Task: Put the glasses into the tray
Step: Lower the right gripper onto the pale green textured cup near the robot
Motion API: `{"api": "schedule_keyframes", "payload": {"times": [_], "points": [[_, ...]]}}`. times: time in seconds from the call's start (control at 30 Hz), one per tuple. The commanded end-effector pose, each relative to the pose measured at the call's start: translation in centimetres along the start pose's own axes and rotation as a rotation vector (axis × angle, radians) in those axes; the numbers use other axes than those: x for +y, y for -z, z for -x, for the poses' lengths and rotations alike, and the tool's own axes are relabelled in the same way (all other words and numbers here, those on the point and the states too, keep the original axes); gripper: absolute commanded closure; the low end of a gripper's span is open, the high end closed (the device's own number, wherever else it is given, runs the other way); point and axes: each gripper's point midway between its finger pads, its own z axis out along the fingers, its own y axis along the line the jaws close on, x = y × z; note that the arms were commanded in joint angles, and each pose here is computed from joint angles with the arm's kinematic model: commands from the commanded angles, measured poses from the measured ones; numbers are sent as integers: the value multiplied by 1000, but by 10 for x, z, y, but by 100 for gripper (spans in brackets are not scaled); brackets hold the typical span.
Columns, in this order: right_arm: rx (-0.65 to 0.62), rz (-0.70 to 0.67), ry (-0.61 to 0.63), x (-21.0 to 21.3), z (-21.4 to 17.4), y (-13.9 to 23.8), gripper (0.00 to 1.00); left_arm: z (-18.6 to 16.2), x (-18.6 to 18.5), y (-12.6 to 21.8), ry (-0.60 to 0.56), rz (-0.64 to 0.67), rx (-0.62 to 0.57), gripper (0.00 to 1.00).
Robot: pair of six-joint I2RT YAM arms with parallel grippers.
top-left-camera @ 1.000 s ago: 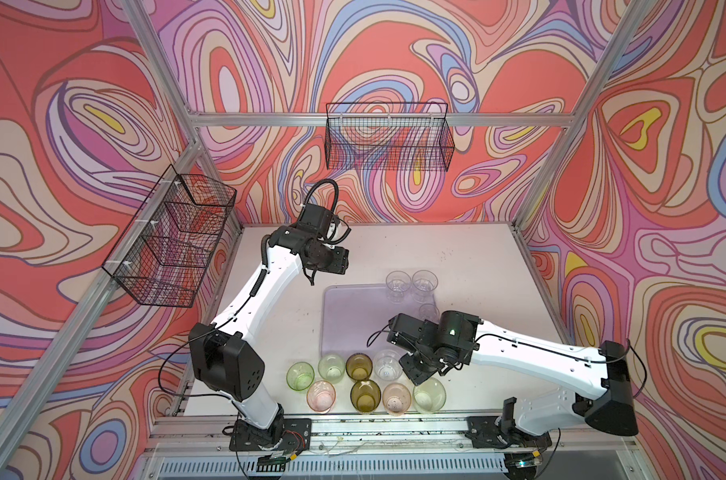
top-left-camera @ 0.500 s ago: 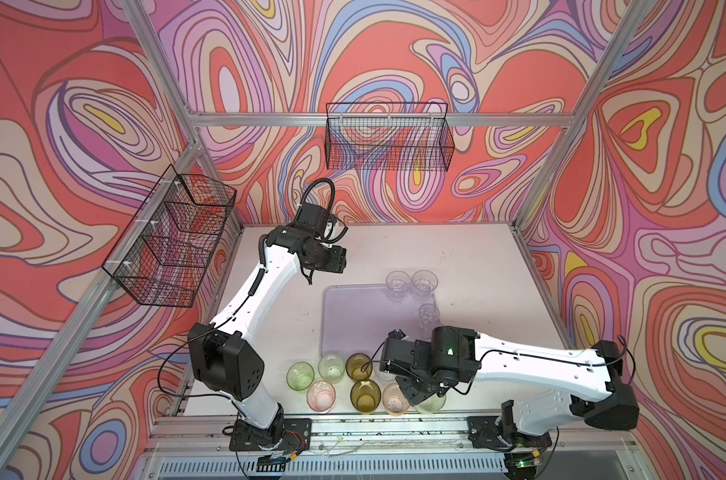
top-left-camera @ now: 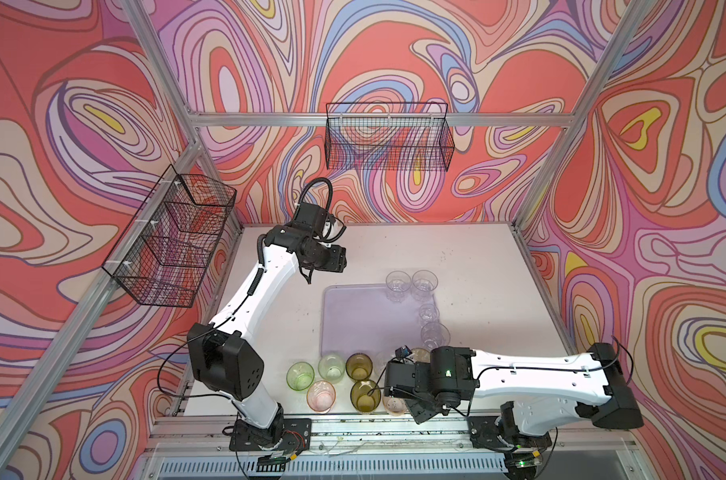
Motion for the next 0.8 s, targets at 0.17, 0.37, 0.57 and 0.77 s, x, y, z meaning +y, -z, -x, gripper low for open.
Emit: {"api": "schedule_keyframes", "payload": {"times": [0.17, 0.37, 0.57, 0.77], "points": [[-9, 25, 9, 0, -3, -6, 66, 0, -2, 1, 14, -25, 4, 31], [5, 1, 33, 1, -3, -13, 69, 0, -1, -1, 17, -25, 9, 30], [21, 2, 46, 2, -5, -20, 71, -1, -1, -3, 20, -28, 18, 31], [32, 0, 55, 3, -7, -25, 74, -2, -2, -5, 19, -31, 25, 31]]}}
